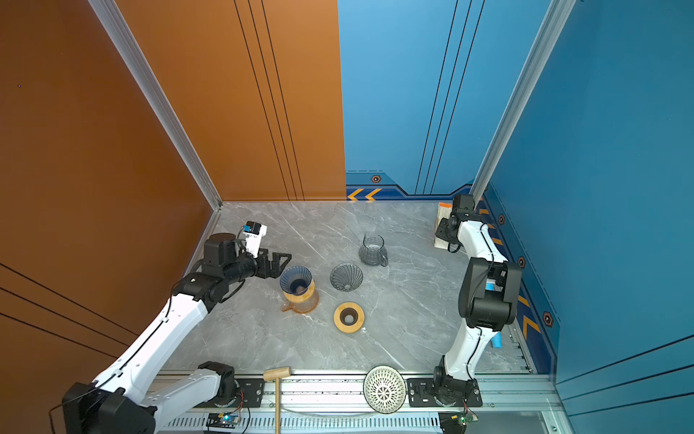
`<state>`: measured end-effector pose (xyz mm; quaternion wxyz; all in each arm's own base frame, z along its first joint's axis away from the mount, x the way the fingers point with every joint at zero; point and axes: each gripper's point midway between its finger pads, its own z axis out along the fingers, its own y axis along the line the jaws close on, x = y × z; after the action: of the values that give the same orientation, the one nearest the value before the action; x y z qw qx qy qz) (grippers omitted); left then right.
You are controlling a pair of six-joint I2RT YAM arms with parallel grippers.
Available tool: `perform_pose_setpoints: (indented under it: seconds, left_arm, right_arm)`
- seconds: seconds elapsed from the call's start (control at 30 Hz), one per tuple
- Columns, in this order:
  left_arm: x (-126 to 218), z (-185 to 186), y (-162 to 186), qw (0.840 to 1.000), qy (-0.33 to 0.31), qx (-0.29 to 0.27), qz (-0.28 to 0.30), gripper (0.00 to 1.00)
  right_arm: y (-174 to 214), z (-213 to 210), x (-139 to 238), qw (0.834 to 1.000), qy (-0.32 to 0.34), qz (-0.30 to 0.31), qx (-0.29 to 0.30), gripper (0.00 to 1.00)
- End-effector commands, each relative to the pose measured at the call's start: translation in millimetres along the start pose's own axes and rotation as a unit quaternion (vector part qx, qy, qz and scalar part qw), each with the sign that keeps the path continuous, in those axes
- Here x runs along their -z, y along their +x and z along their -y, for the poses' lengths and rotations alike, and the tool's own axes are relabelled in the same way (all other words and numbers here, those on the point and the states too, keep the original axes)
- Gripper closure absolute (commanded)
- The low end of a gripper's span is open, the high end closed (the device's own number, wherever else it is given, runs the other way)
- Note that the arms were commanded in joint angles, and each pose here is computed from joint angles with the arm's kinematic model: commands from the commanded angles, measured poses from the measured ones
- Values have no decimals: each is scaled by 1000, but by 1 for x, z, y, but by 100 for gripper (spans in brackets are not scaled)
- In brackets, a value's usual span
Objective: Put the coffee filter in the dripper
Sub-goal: 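Move the right gripper to the COFFEE filter box at the far corner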
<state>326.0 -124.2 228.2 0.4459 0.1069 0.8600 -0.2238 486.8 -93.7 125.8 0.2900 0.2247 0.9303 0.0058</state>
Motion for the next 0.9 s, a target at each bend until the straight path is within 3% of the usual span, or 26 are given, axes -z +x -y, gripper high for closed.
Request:
perform_pose_setpoints:
  seconds: [0.0,0.33,0.87]
  left_arm:
    - [-3,-9,-2,1000,-16,5,9,2]
    - [-10,-13,2,1000,-16,15,0,2]
    - [-13,-16,7,999,-23,22,-13,2]
  right_arm:
    - [-20,10,-5,1000,18,20,-8,89]
    - [-25,20,-24,1000,26,12,-10,82]
    - [-25,22,-55,999,31,-5,-9,82]
